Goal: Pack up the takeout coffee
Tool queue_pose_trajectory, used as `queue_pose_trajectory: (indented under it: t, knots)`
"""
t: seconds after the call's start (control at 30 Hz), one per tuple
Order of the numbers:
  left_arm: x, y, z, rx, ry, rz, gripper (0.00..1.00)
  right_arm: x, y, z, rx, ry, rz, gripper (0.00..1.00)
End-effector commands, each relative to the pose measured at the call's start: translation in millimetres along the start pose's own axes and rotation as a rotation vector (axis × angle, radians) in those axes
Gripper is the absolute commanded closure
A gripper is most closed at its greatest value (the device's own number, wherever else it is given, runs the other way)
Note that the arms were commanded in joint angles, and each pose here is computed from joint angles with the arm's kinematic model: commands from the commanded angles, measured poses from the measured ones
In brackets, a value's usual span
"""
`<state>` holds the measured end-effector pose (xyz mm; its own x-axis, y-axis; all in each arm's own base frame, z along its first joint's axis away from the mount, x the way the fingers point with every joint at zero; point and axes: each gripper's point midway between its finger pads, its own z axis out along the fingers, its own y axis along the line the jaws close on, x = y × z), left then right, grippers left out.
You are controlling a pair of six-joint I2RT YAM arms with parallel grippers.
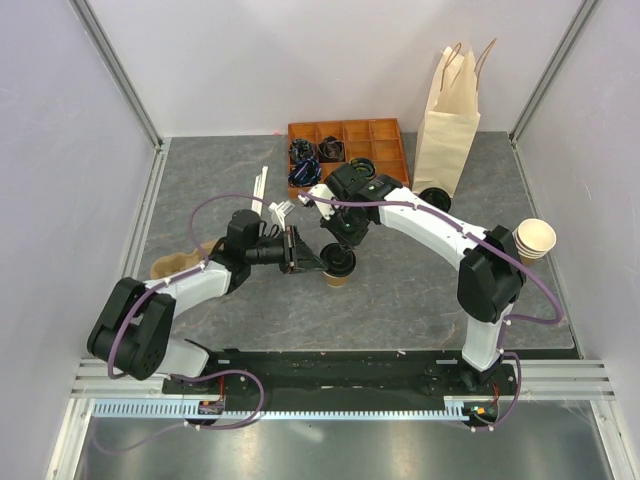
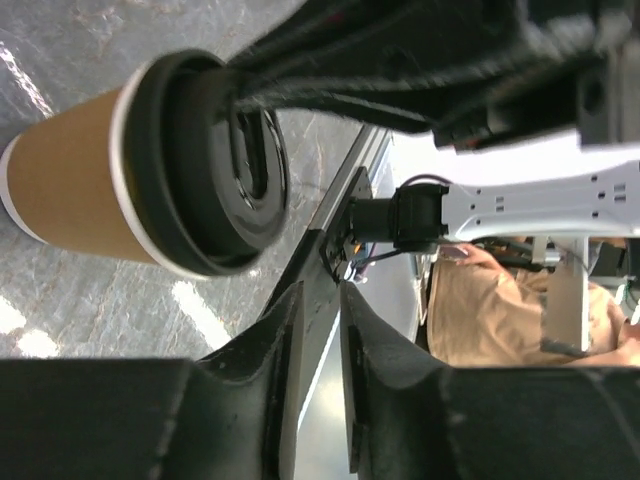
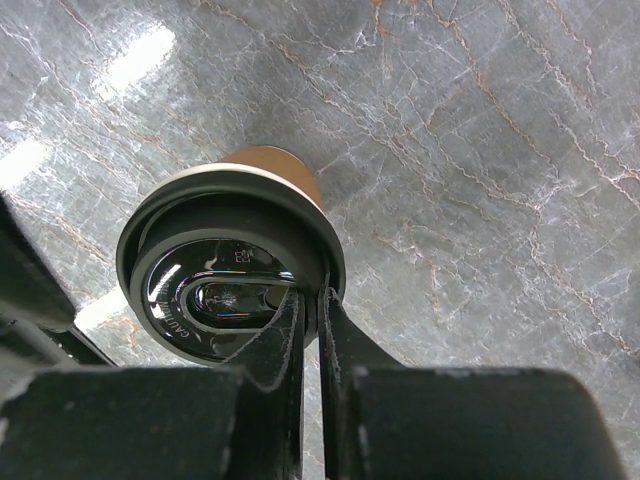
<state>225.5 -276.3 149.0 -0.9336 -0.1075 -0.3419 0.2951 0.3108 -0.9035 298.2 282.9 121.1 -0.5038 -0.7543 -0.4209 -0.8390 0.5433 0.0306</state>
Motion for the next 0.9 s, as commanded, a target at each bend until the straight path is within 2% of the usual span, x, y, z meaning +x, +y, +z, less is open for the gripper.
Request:
queue_pose_trajectory:
  t: [0.0,0.03,0.1,0.17,0.57,0.87]
  knots:
    - [-27,-18,9,0.05,-0.07,-0.008,0.78,-9,-1,0,0.006,-0.021,0.018,0.91]
    - [-28,-16,10,0.045,-0.076,-0.018,0.87,-10,1,-1,0.004,-0.021,0.02,0.92]
    - [-29,-11,11,0.03,-0.093,-0.057,0.96,-12,1,-2,0.001,-0.026,0.024,0.93]
    - [-30,-9,12,0.033,-0.105,-0.079,0.98,-12,3,-3,-0.005,-0.023,0.031,0.94]
    - [-33,-6,18,0.019,-0.109,-0.099,0.98,-17,7,-6,0.02,-0.025,0.021,0.86]
    - [-28,16,23,-0.058,-0.1,-0.115,0.98,-16,9,-3,0.036,-0.007,0.012,0.8]
